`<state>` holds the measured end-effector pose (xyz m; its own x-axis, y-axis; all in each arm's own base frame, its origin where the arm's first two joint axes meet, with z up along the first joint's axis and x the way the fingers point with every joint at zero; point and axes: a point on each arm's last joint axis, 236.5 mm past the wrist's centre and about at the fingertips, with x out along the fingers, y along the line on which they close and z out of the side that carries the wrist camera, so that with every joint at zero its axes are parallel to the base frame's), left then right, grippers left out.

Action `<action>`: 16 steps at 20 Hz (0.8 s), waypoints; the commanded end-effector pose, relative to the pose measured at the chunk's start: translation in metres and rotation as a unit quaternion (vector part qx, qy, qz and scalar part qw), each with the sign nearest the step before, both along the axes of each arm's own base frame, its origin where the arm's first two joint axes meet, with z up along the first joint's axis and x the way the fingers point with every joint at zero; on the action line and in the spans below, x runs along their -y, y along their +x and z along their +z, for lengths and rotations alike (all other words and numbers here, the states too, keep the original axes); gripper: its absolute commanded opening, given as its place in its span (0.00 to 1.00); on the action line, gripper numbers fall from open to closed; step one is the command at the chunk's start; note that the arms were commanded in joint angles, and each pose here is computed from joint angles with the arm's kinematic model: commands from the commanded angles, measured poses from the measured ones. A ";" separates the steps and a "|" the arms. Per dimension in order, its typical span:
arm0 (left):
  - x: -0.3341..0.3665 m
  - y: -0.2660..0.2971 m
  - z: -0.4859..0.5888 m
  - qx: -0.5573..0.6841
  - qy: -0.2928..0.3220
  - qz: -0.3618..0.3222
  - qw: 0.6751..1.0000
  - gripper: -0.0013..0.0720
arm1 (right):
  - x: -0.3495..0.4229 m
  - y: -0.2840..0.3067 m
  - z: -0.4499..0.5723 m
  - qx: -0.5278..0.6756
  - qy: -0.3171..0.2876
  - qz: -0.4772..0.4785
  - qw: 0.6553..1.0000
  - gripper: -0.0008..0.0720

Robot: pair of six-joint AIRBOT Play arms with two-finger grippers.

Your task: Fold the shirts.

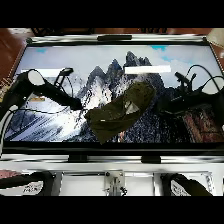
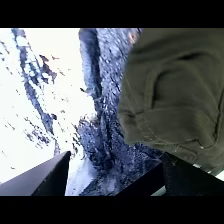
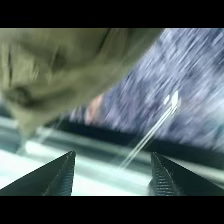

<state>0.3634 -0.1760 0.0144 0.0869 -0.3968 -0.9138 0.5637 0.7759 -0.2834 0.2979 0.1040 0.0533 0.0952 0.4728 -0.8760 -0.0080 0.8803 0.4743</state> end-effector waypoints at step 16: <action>0.058 0.011 -0.027 0.132 0.031 -0.098 0.986 0.09 | -0.200 -0.078 -0.099 -0.040 0.122 -0.069 0.989 0.94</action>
<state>0.3715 -0.2328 -0.0145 0.2386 -0.3676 -0.8989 0.7567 0.6505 -0.0652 0.2062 0.2717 -0.0302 0.0166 0.6224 -0.7826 0.0557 0.7809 0.6222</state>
